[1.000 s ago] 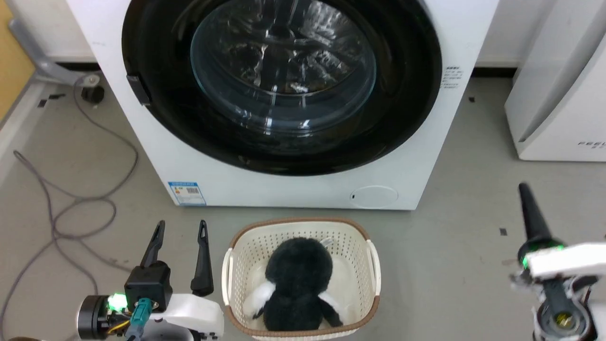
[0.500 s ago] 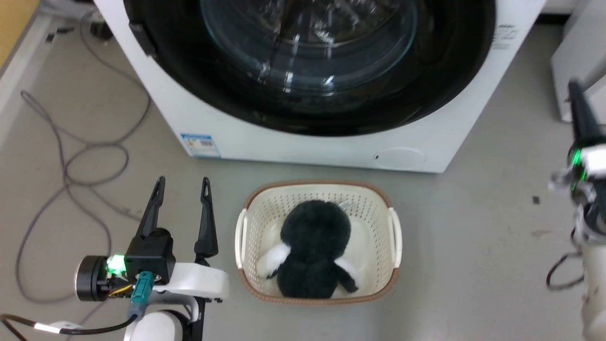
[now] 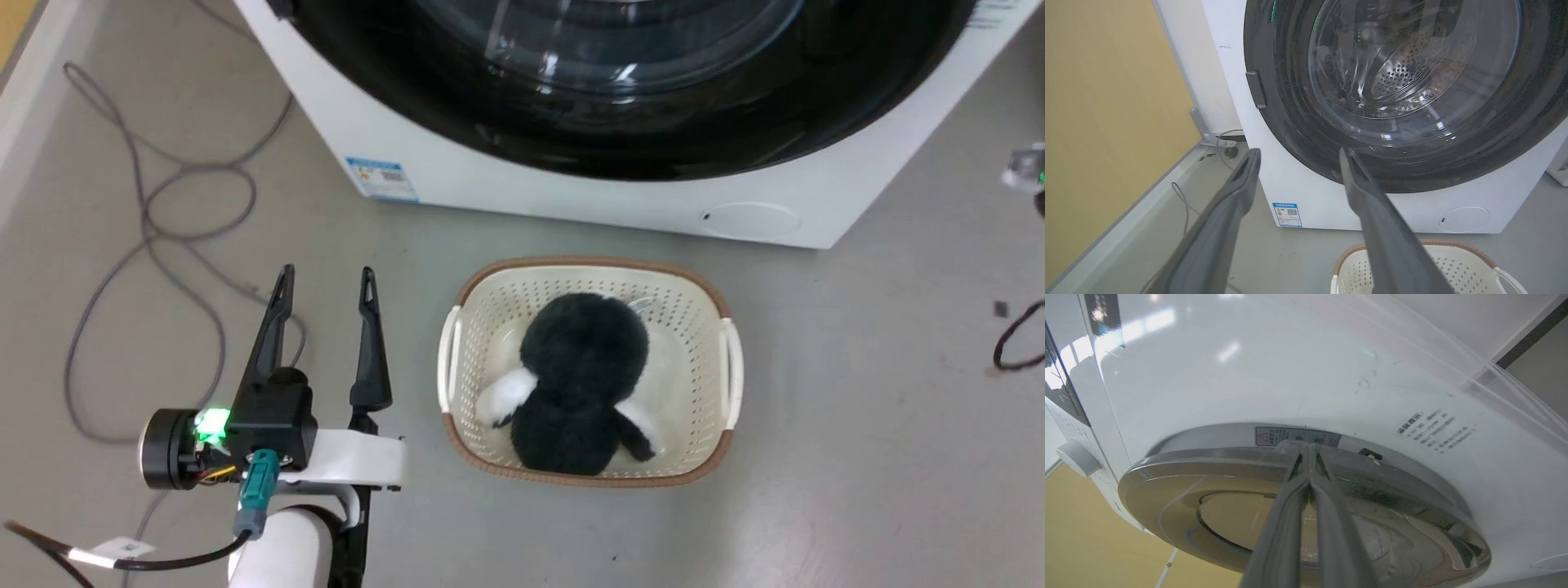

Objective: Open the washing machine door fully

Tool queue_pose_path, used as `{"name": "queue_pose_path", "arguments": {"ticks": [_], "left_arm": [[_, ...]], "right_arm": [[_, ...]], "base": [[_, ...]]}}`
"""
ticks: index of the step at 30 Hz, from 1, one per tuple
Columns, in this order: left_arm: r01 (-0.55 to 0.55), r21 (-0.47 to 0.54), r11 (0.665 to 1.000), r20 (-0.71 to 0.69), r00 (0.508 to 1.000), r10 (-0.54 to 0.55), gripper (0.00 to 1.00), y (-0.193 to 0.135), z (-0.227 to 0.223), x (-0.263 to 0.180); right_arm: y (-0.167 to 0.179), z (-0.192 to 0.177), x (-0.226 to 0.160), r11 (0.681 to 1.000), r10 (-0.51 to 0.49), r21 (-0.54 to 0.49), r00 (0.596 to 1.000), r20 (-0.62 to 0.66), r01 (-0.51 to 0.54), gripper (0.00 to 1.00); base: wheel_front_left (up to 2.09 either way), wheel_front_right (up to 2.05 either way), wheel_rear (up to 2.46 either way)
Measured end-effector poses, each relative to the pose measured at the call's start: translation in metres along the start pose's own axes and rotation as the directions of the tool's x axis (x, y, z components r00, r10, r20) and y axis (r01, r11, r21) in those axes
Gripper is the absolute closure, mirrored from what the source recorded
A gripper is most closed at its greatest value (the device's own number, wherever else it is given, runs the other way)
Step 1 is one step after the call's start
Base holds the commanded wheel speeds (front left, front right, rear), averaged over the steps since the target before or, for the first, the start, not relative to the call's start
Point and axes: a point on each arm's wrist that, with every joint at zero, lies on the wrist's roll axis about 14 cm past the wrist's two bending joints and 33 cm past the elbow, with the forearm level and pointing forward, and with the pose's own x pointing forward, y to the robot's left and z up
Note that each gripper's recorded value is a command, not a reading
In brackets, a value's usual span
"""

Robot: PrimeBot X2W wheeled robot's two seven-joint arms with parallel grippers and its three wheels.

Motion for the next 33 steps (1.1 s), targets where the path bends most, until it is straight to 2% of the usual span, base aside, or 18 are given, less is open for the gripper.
{"name": "queue_pose_path", "arguments": {"ticks": [4,11,17,23,33], "left_arm": [[-0.017,0.010,1.000,-0.008,1.000,0.018,0.00,0.004,-0.005,0.000],[-0.033,0.022,0.999,-0.002,0.999,0.033,0.00,0.007,-0.007,0.003],[-0.042,0.031,0.999,-0.001,0.999,0.042,0.00,0.007,-0.011,0.008],[-0.047,0.032,0.998,0.003,0.999,0.047,0.00,0.008,-0.011,0.008],[-0.061,0.037,0.997,0.028,0.998,0.060,0.00,0.011,-0.007,0.009]], "right_arm": [[-0.001,-0.013,0.014,1.000,0.000,0.021,0.999,-0.043,0.001,1.00],[-0.005,-0.013,0.032,0.998,-0.009,0.067,0.998,-0.055,0.013,1.00],[-0.005,-0.021,0.047,0.997,0.000,0.074,0.994,-0.113,0.009,1.00],[-0.013,-0.026,0.048,0.997,-0.018,0.069,0.984,-0.175,0.030,1.00],[-0.007,-0.038,0.047,0.995,0.009,0.094,0.945,-0.326,0.022,1.00]], "base": [[0.00,0.00,0.00],[0.00,0.00,0.00],[0.00,0.00,0.00],[0.00,0.00,0.00],[0.00,0.00,0.00]]}}
